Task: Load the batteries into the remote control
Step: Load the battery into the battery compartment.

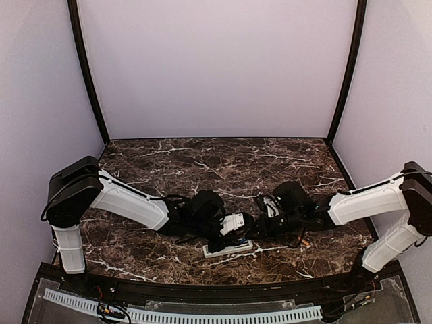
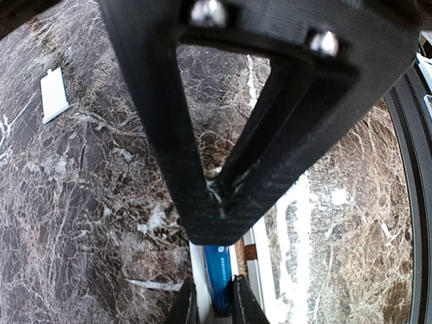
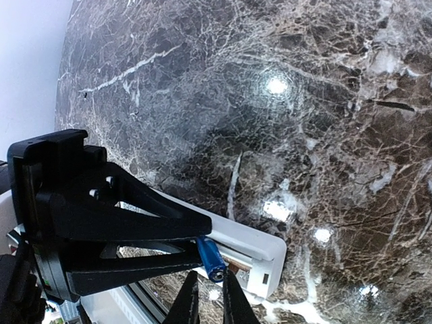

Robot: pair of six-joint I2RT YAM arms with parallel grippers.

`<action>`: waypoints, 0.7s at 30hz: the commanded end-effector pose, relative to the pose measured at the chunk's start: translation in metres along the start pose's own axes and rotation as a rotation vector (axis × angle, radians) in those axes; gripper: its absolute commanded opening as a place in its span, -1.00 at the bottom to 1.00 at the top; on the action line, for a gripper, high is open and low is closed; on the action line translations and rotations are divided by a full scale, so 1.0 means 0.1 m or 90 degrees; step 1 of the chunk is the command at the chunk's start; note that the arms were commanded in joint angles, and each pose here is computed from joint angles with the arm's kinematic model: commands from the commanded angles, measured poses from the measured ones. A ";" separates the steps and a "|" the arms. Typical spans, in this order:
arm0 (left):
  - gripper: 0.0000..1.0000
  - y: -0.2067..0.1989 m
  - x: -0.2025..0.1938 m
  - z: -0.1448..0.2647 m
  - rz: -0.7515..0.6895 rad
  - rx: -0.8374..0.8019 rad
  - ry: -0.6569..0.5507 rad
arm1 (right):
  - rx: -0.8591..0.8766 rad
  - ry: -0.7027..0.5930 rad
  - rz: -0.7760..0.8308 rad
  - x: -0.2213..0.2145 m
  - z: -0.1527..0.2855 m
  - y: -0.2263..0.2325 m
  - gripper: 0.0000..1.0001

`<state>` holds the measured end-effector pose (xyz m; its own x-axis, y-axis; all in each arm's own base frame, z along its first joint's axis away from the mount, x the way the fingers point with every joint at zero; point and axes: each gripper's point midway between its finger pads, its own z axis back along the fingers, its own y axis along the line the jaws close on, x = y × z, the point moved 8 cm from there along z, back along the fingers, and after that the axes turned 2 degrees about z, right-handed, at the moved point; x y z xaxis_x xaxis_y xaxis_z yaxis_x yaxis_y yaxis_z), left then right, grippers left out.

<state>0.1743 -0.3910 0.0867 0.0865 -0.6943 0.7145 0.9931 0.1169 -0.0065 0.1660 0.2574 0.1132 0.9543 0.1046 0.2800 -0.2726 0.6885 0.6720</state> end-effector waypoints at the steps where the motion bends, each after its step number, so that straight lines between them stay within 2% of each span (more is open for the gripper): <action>1: -1.00 -0.14 -0.51 -0.05 0.020 -0.038 0.151 | 0.025 0.005 0.002 0.03 -0.06 0.04 -0.80; 9: -1.00 -0.15 -0.52 -0.05 0.023 -0.039 0.153 | 0.019 0.014 -0.008 -0.01 -0.10 -0.01 -0.96; 21: -1.00 -0.14 -0.52 -0.06 0.024 -0.039 0.152 | 0.002 0.034 -0.006 -0.04 -0.20 -0.06 -0.97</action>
<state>0.1747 -0.3914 0.0875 0.0876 -0.6952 0.7134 0.9929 0.1185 -0.0064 0.1668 0.2585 0.0934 0.9686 0.1099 0.2229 -0.2329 0.7142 0.6601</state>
